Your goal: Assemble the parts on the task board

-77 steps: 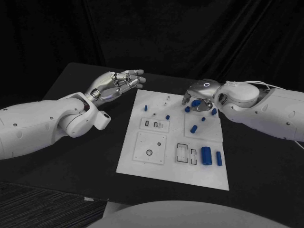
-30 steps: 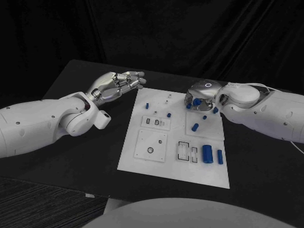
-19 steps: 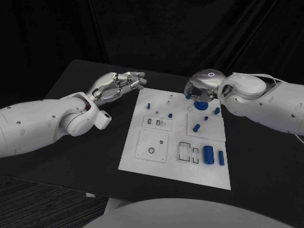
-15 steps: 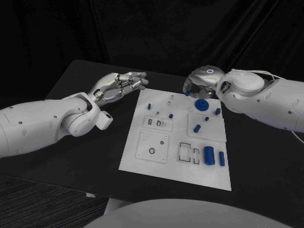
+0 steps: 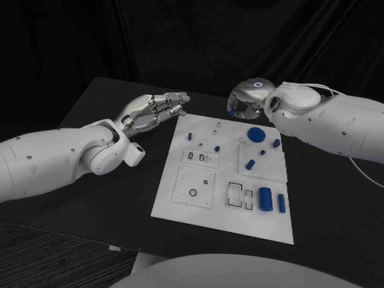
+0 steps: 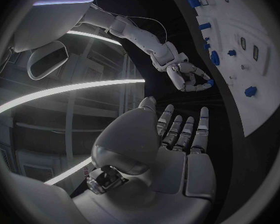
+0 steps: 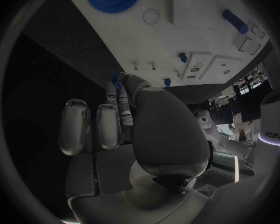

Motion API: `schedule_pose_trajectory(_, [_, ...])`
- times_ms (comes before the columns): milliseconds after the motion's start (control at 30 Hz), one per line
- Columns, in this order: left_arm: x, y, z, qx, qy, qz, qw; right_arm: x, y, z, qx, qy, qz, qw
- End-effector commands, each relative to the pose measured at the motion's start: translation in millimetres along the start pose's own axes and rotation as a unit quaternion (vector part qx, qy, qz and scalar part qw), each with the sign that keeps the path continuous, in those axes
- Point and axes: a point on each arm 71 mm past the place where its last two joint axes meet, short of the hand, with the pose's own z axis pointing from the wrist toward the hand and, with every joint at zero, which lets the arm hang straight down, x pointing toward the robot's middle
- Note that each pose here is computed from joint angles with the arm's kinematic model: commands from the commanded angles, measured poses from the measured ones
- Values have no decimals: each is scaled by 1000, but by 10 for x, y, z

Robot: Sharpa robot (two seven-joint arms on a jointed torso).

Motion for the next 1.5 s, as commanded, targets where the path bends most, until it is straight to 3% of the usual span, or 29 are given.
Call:
schedule_pose_trajectory(33, [-1,-105,-5,75,-4,-1,997,21,3,23,2,-3,9,1000])
schedule_pose_trajectory(933, [-19,-89,-6,69,-5,0,998,74,149,69,-11,7,18,1000])
schedule_pose_trajectory(1500, [-18,-79,2,66,-2,-3,998,195,194,117,-8,27,22,999])
